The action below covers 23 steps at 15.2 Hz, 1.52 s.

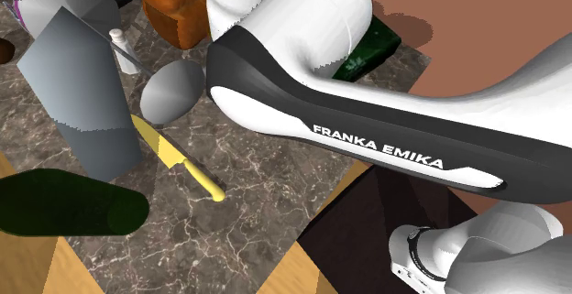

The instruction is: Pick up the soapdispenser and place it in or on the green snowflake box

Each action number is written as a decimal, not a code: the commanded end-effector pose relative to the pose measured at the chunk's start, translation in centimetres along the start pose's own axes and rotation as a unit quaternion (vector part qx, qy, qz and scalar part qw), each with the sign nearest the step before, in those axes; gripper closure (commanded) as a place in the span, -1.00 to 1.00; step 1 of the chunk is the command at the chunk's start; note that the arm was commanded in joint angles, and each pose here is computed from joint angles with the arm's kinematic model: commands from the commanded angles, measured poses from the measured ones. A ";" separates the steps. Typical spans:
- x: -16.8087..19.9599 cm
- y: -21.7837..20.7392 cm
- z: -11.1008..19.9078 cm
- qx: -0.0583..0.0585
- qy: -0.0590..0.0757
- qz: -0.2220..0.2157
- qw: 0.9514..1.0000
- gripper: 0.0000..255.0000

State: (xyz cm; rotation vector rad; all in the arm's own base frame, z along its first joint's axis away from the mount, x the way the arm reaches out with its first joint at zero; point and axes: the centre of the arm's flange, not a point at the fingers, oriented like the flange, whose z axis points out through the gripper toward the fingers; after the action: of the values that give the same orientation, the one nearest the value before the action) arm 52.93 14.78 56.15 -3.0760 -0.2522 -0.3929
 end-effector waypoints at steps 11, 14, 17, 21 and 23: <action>0.1 0.0 -0.5 0.000 0.000 0.000 1.000 1.00; 0.5 0.0 -2.0 0.000 0.000 0.000 1.000 1.00; 0.9 0.0 -3.6 0.000 0.000 0.000 1.000 1.00; 1.5 -0.1 -5.6 0.000 0.000 0.000 1.000 1.00; 1.7 -0.1 -6.6 0.000 0.000 0.000 1.000 1.00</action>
State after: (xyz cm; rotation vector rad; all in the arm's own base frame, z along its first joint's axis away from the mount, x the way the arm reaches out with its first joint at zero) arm 52.97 14.79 62.43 -3.0760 -0.2523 -0.3926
